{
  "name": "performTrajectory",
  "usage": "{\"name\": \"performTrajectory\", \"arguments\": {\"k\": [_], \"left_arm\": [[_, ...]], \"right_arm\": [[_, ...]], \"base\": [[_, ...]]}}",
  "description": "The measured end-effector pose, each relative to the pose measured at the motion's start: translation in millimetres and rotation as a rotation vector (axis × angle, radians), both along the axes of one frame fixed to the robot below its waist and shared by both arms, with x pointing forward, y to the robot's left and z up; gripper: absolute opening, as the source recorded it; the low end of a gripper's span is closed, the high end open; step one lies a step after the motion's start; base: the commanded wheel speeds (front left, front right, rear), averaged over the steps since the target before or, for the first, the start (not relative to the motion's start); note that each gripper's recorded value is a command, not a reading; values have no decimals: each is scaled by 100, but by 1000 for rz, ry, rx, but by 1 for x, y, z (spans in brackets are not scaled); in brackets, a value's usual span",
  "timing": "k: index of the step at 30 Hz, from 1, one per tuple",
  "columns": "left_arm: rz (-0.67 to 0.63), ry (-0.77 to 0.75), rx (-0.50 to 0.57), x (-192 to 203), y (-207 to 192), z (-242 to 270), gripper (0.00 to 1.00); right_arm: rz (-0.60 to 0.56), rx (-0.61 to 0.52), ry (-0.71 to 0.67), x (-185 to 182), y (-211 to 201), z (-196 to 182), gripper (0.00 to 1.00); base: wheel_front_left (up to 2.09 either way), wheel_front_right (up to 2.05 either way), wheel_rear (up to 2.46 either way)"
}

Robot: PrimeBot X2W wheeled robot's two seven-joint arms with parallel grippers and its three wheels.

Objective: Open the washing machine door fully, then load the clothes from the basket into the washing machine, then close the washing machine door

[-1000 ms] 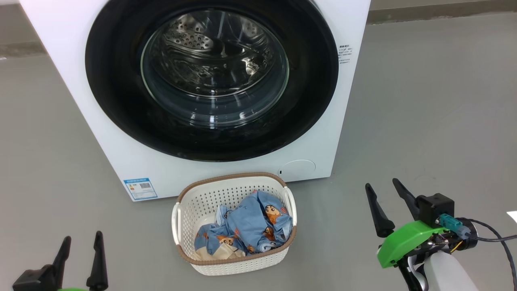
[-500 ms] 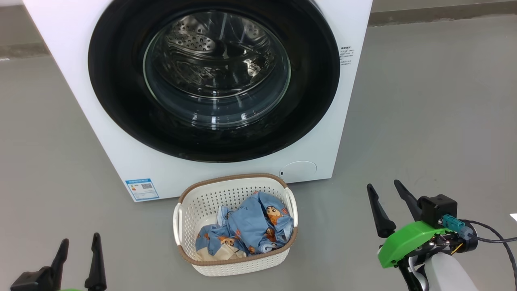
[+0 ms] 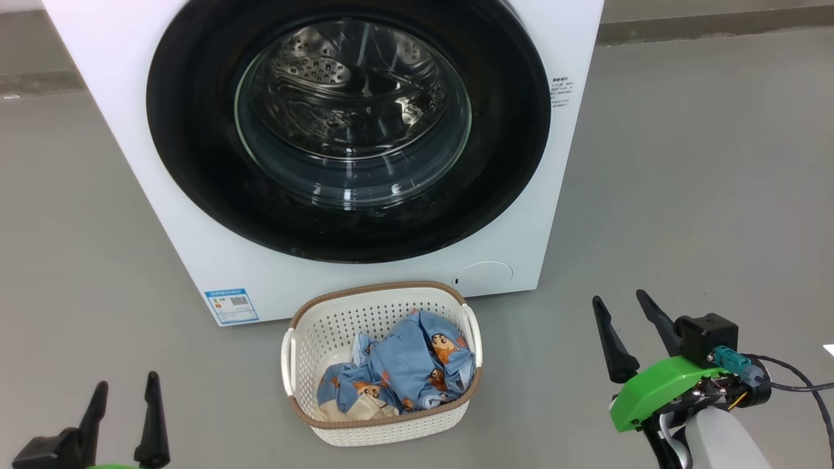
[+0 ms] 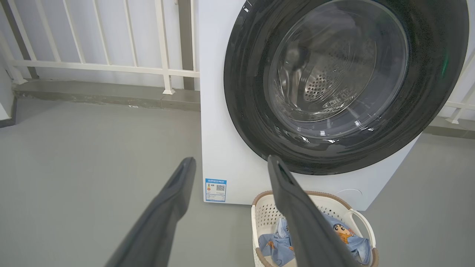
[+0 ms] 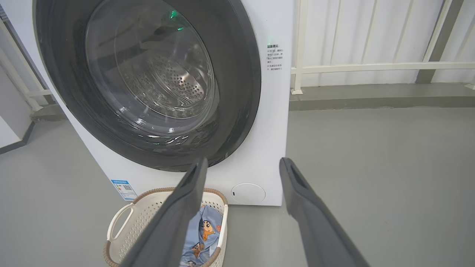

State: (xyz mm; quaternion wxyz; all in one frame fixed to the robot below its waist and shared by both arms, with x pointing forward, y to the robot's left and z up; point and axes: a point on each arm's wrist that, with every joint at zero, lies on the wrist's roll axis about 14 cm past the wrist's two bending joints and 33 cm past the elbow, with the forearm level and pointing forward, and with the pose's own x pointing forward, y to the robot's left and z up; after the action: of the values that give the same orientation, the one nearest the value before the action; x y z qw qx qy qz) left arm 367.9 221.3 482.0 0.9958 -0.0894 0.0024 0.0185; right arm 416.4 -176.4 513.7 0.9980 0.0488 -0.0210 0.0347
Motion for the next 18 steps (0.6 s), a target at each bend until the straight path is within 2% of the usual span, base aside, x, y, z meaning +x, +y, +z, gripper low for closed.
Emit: {"name": "performTrajectory", "arguments": {"k": [10, 18], "left_arm": [[-15, 11, 4, 0, -3, -3, 100], [-9, 16, 5, 0, -1, -5, 100]], "right_arm": [[2, -2, -3, 1, 1, 1, 100], [0, 2, -5, 2, 1, 1, 100]], "base": [[3, 3, -7], [54, 54, -109]]}}
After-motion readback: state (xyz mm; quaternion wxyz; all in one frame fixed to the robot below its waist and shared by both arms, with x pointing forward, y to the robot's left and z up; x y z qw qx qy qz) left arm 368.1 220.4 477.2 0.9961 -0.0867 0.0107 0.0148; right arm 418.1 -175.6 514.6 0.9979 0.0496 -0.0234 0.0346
